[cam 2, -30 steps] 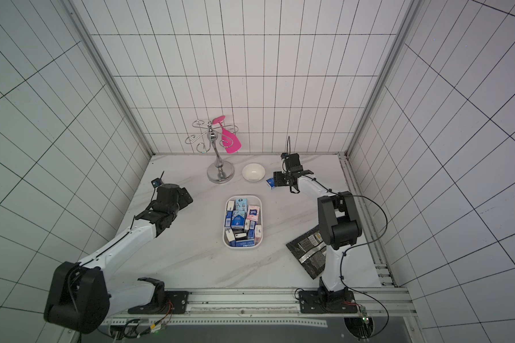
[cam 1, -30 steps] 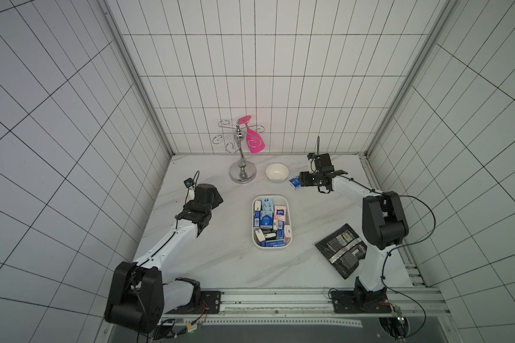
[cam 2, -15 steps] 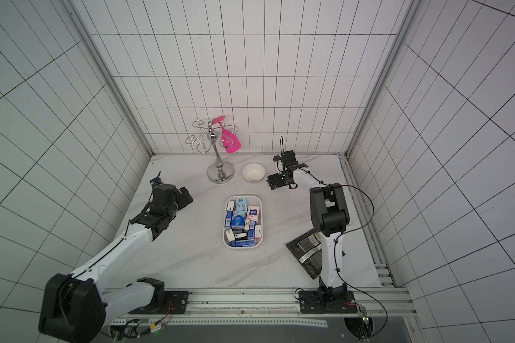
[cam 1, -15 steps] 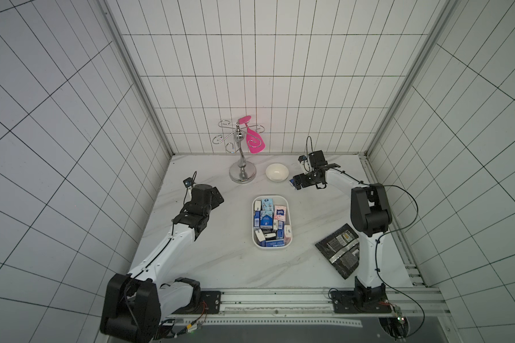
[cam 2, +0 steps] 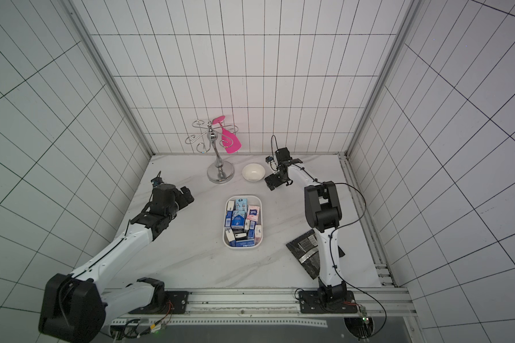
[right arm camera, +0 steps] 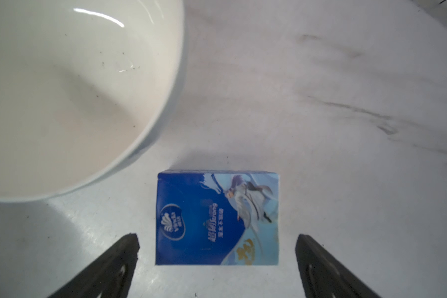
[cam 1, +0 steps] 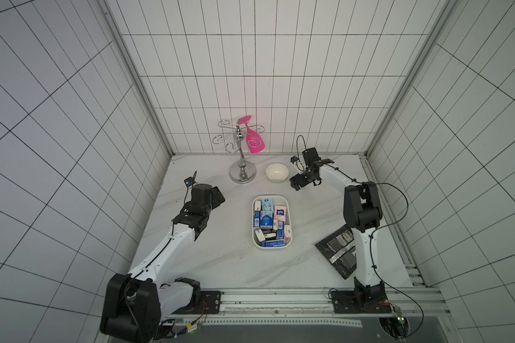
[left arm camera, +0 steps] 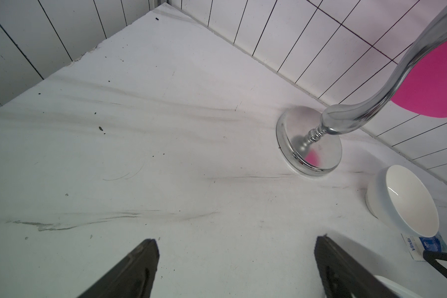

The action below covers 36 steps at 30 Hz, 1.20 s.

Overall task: Take the pocket tissues out of the storage box
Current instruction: Place the pocket tissues at the center of the board.

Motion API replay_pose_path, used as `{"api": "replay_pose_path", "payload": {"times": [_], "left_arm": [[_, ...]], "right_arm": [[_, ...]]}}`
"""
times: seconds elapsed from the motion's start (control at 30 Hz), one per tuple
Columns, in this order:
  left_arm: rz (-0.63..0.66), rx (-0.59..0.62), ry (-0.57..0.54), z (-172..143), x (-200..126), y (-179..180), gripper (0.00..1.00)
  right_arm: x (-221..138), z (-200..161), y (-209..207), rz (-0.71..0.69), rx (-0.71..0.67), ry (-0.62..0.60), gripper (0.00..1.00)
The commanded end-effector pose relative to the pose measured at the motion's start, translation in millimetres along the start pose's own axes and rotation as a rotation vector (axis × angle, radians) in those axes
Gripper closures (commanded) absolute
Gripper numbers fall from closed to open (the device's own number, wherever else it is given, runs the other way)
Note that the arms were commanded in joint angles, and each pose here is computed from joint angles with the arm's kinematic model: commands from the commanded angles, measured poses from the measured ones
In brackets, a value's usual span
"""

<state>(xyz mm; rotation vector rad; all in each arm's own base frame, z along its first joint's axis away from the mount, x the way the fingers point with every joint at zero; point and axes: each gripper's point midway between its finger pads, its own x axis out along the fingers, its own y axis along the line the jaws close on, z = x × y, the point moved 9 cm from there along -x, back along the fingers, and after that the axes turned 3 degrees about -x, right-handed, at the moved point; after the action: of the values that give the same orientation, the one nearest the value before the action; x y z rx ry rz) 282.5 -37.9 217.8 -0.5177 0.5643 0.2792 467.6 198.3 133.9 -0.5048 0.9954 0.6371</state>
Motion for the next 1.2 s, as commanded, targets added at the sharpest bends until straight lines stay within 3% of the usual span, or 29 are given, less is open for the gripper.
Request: {"api": "replay_pose_path", "payload": {"times": [0.0,0.2,0.63,0.93,1.17], "left_arm": [[-0.019,0.004,-0.006,0,1,-2,0.02],[-0.017,0.006,-0.014,1,1,-2,0.02],[0.004,0.000,-0.019,1,3,-1,0.02],[0.002,-0.006,-0.025,2,1,0,0.02],[-0.011,-0.014,-0.013,0,2,-2,0.02]], "right_arm": [[2,2,1,0.009,-0.037,0.032,0.01],[8,7,-1,0.036,-0.066,0.045,0.00],[11,4,-1,0.073,-0.063,0.080,0.17],[0,-3,-2,0.018,0.029,0.065,0.28],[-23,-28,22,-0.029,0.115,0.063,0.29]]}}
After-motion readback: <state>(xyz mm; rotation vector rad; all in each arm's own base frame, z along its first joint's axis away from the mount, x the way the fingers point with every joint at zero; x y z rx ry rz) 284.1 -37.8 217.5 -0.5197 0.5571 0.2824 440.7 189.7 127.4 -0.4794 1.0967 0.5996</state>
